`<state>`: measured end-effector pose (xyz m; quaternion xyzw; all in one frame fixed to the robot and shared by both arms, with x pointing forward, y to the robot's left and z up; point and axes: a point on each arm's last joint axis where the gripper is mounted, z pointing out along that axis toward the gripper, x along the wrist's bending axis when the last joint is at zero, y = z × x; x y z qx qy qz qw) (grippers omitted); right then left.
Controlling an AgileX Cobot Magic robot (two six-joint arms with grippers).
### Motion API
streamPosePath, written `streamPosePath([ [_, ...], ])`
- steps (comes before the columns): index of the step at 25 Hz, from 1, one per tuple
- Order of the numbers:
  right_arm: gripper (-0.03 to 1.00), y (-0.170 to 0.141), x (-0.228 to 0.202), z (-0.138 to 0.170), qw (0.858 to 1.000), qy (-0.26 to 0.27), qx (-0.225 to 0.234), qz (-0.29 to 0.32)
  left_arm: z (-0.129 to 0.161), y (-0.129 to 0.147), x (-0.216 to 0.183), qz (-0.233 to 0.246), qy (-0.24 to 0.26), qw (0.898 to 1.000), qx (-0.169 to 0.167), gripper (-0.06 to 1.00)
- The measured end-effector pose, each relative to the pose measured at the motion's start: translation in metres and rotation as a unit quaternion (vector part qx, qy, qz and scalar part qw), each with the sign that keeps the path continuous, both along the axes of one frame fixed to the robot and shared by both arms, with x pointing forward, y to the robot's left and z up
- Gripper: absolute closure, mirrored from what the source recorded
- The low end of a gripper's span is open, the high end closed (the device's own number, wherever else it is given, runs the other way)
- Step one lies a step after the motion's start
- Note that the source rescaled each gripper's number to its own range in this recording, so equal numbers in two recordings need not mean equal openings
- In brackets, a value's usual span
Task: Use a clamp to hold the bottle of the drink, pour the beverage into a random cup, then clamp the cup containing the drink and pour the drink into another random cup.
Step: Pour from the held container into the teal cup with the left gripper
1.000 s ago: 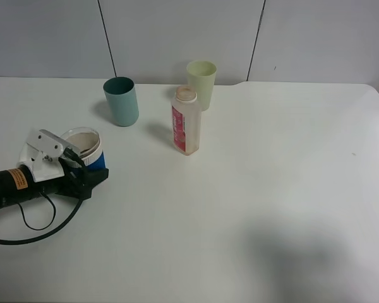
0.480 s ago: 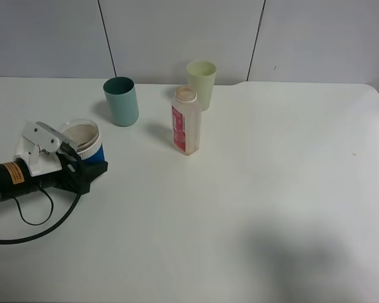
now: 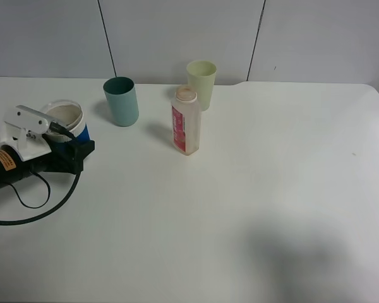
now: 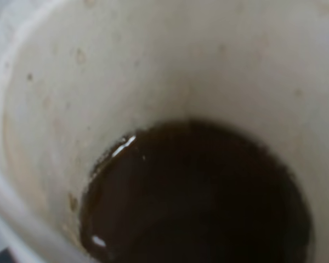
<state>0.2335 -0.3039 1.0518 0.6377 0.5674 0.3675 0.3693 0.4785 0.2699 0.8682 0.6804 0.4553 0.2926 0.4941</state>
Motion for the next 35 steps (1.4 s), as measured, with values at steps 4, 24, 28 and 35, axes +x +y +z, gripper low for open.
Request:
streamPosePath([
  [4,-0.03,0.000,0.000,0.000,1.000,0.000,0.000,0.000,0.001,0.004,0.003,0.017,-0.012,1.000,0.021,0.94],
  [24,-0.03,0.000,0.000,0.000,1.000,0.000,0.000,0.000,0.023,0.048,0.069,0.049,-0.068,0.993,0.084,0.94],
  [28,-0.03,0.000,0.000,0.000,1.000,0.000,0.000,0.000,0.023,0.053,0.080,0.048,-0.047,0.992,0.109,0.94],
  [35,-0.03,0.000,0.000,0.000,1.000,0.000,0.000,0.000,0.032,0.058,0.104,0.029,-0.023,0.989,0.141,0.94],
])
